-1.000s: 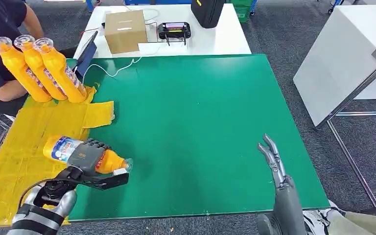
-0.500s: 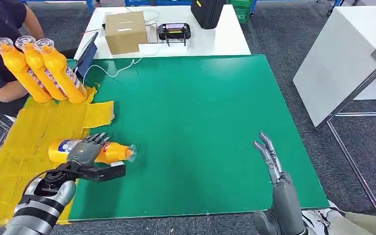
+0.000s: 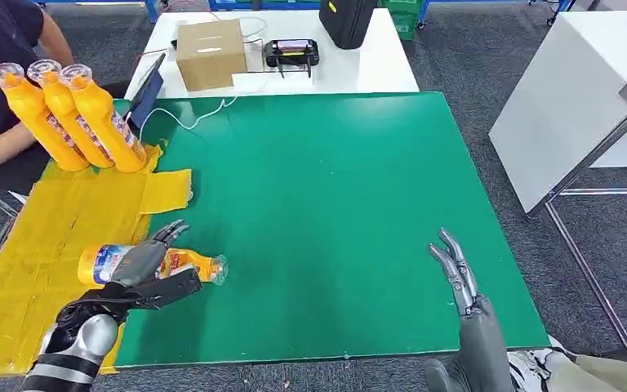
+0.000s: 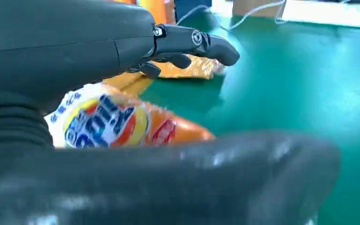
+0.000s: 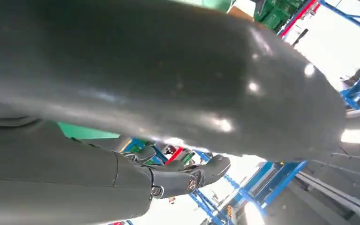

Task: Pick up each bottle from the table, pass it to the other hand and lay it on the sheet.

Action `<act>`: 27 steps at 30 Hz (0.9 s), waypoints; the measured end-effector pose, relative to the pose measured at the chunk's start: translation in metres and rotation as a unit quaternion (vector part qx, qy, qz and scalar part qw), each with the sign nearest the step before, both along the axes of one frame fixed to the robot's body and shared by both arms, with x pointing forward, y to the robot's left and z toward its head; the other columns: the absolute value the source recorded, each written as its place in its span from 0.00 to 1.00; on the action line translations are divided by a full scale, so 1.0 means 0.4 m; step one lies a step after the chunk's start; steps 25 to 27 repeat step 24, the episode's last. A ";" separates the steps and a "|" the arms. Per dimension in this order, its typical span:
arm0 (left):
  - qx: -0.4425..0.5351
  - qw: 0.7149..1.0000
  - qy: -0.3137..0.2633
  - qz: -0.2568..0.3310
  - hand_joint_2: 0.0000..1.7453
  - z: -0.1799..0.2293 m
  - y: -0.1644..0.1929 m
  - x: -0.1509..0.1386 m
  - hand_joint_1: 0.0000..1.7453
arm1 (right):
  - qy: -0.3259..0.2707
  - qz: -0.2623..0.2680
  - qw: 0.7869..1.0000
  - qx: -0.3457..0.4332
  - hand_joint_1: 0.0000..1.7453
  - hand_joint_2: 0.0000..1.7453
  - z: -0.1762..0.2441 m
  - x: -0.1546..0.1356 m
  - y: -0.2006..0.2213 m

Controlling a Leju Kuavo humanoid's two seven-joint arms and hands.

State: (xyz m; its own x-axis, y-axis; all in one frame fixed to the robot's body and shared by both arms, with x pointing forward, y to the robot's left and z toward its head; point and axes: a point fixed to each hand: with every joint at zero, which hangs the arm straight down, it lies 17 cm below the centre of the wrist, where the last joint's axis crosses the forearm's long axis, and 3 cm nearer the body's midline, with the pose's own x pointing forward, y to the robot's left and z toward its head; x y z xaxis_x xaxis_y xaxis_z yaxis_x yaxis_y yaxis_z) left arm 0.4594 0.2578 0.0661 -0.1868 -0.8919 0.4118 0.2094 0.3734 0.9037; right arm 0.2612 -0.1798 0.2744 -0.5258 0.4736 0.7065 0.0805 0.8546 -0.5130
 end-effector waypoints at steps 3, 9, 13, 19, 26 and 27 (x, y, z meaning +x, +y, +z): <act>-0.003 1.000 -0.004 0.003 0.00 0.009 0.003 -0.002 0.00 | 0.000 0.000 1.000 -0.001 0.00 0.00 -0.001 0.000 0.000; -0.066 0.997 -0.038 -0.005 0.00 0.060 -0.022 -0.011 0.00 | -0.004 -0.006 1.000 -0.001 0.00 0.00 0.002 -0.001 -0.005; -0.257 0.963 -0.071 -0.033 0.00 0.219 -0.095 -0.065 0.00 | -0.023 -0.028 0.999 0.012 0.00 0.00 0.026 0.001 -0.013; -0.429 0.891 -0.094 -0.113 0.00 0.441 -0.232 -0.192 0.00 | -0.044 -0.033 0.995 0.084 0.00 0.00 0.054 0.031 -0.015; -0.465 0.858 -0.134 -0.173 0.00 0.546 -0.312 -0.303 0.00 | -0.051 -0.031 0.993 0.104 0.00 0.00 0.047 0.033 -0.015; -0.465 0.858 -0.134 -0.173 0.00 0.546 -0.312 -0.303 0.00 | -0.051 -0.031 0.993 0.104 0.00 0.00 0.047 0.033 -0.015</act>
